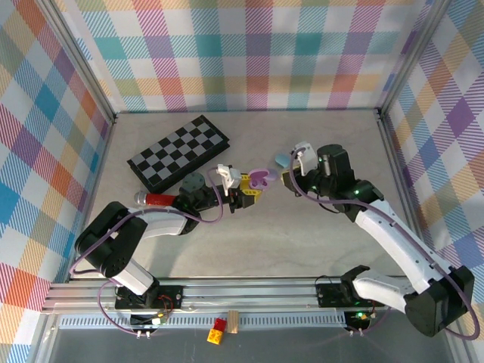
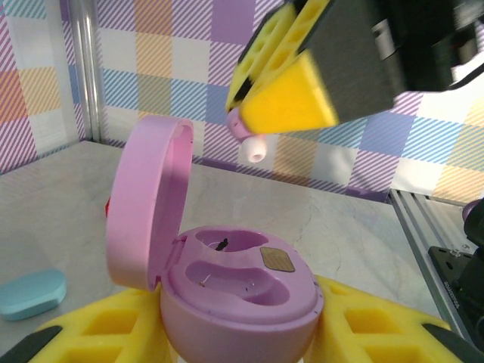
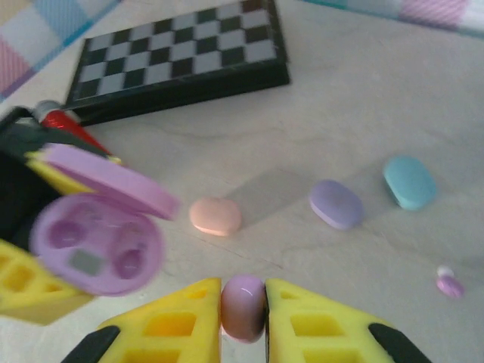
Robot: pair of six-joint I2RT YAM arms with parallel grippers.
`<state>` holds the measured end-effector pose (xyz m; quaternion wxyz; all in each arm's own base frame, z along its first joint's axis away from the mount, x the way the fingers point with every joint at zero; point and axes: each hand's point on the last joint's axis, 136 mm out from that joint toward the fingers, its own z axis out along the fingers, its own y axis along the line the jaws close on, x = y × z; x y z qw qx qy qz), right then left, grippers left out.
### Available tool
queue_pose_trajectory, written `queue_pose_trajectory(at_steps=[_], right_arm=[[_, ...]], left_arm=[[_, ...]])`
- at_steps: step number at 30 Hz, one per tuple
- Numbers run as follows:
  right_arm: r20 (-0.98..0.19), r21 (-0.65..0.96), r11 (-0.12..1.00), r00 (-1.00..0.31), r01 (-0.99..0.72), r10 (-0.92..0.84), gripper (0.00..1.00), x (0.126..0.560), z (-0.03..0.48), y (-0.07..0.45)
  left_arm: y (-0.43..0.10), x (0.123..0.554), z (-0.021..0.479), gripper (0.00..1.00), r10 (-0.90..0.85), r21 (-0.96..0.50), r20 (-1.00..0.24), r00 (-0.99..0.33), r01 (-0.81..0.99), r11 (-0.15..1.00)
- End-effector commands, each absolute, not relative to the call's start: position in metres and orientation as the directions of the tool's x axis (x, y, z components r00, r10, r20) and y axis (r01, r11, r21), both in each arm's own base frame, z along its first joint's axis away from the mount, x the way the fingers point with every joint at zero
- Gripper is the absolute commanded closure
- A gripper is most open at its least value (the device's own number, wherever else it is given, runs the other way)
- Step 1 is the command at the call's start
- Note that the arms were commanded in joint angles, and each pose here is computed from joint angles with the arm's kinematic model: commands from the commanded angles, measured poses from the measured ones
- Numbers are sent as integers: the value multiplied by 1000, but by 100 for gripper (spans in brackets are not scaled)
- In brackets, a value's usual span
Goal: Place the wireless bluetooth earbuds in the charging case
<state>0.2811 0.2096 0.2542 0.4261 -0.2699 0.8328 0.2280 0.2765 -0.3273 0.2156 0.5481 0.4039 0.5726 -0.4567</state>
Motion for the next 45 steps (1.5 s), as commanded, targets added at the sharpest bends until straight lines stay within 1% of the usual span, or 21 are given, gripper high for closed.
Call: queue_pose_trajectory(at_steps=[1,2,7,17,32,41,43,44,45], right_arm=[[-845,59,702,-409,-710,-343,83,274,270,226],[-844,10,675,-369,-737,-390,83,272,272,232],[-820,-55,640,-331,-767,-467,83,271,267,249],[-768,-113,622,-329,-775,-550,83,275,245,253],[-729,-97,583,-342,-807,-593,84,267,225,256],[-732,-85,555,-326,-828,-599,84,259,226,260],[-726,-88,550,-324,-830,-606,82,258,225,259],[-723,-90,550,-325,-831,-610,80,258,224,259],[-721,-94,549,-323,-830,-613,74,259,224,258]], left_arm=[[-329,277,224,60,-39,-37,-999,-29,974,225],[-329,276,225,60,-37,-38,-999,-30,974,222],[-328,273,227,60,-32,-32,-999,-26,975,218],[-327,270,231,60,-30,-25,-999,-19,978,209],[-328,271,233,60,-51,-40,-998,-30,977,209],[-328,272,234,60,-51,-37,-998,-27,977,208],[-328,271,235,60,-55,-38,-998,-27,977,208],[-328,271,236,60,-56,-37,-998,-26,978,207],[-328,271,236,60,-56,-38,-998,-27,977,208]])
